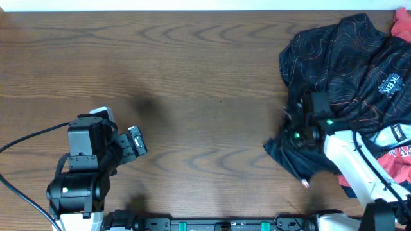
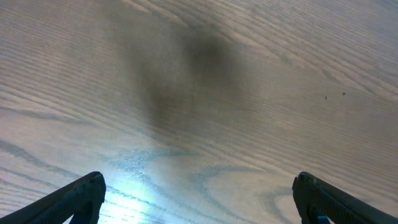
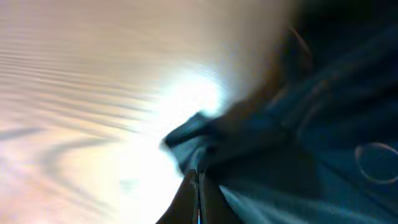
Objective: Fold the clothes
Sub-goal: 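Reach the right gripper into the clothes pile and grasp the black shirt, then drag the black shirt left out of the pile with the right gripper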
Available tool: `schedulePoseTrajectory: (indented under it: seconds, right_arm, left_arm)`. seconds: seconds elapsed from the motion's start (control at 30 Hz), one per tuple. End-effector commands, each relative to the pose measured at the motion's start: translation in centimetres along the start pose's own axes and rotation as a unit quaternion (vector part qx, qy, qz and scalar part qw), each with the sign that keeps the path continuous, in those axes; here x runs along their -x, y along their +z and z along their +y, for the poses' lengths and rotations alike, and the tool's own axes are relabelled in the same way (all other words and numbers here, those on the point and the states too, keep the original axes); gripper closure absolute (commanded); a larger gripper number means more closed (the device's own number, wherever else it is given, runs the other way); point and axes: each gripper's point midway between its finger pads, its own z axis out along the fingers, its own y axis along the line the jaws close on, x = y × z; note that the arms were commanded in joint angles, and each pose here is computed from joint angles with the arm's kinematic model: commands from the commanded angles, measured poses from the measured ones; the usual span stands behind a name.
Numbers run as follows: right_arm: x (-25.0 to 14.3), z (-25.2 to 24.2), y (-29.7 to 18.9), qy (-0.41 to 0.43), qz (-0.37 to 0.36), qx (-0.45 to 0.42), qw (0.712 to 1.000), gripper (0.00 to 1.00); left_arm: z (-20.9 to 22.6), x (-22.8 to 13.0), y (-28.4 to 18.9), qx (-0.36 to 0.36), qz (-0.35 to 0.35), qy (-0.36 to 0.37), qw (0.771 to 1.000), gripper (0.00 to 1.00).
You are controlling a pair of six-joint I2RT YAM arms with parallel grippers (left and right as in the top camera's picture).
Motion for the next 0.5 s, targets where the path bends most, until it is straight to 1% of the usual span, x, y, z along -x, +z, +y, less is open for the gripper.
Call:
schedulePoseTrajectory:
  seconds: [0.0,0.13,0.3,0.37,0.4,0.47]
  right_arm:
    - [1.4,5.3,-1.4,-0.087,-0.024,0.073,0.993,0.99]
    - [1.3,8.9,-0.8,-0.147,-0.036,0.096,0.984,0.99]
    - [0.7,15.2,-0.4,-0.211,-0.064,0.146,0.964,0.99]
    - [0.8,18.9,-0.5,-0.242,-0.099,0.174,0.949,0.99]
    - [1.0,19.7,-0.6,-0.246,-0.111,0.176,0.947,0.99]
    - [1.6,22.5,-0.9,-0.255,-0.156,0.188,0.936,0.99]
  left_arm:
    - [-0.2,0.5,-0.4,-0.003,-0.007,0.005,1.0,0.02]
    - [-0.2,0.5,-0.4,-0.003,-0.008,0.005,1.0,0.02]
    - [-0.2,0.5,-0.4,-0.003,-0.007,0.005,1.0,0.02]
    - [-0.2,0.5,-0.4,-0.003,-0.007,0.005,1.0,0.02]
    - [-0.2,0.5,-0.4,-0.003,-0.007,0.005,1.0,0.02]
    - [-0.2,0.5,-0.4,-0.003,-0.008,0.005,1.0,0.02]
